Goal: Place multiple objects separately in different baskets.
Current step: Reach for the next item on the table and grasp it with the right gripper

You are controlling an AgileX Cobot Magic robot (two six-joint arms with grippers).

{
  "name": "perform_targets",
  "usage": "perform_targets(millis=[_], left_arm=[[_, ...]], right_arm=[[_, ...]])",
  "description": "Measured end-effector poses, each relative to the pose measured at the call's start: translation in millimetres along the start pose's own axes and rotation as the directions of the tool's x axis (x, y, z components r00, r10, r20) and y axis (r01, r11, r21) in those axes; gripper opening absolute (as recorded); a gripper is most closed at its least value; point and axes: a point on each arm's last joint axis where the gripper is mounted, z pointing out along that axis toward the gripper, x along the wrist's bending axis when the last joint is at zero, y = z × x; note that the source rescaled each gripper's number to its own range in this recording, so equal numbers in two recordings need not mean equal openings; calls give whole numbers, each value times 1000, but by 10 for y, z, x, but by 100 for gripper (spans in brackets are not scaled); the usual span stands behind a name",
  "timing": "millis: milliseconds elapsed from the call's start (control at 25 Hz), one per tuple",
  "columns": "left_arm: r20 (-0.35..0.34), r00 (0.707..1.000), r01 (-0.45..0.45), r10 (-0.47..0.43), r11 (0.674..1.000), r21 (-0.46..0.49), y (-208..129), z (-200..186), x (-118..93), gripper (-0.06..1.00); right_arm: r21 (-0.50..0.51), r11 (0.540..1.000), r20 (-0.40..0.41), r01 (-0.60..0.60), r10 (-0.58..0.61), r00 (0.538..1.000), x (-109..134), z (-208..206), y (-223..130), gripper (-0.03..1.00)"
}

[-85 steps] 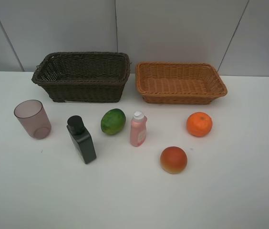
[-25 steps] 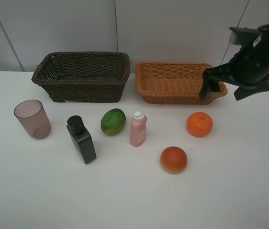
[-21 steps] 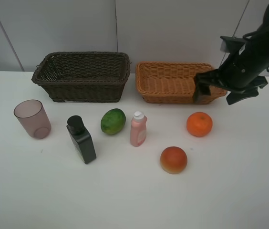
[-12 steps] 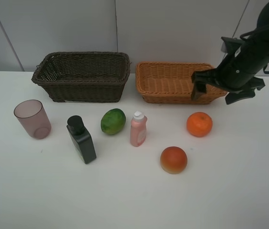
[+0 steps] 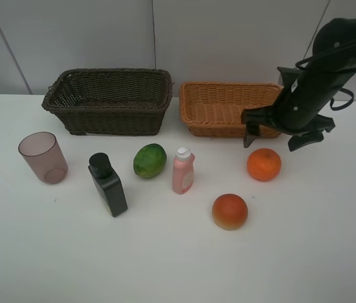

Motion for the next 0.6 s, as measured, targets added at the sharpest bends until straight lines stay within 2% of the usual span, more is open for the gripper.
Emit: perform_targets(millis=[320, 600], left_arm=[[0, 1000, 0, 0, 1000, 0, 0, 0, 0, 98], [0, 1000, 0, 0, 1000, 0, 0, 0, 0, 98]], right_arm=[[32, 999, 83, -17, 14, 996, -29, 210, 32, 97], [66, 998, 100, -11, 4, 995, -30, 385, 14, 97]])
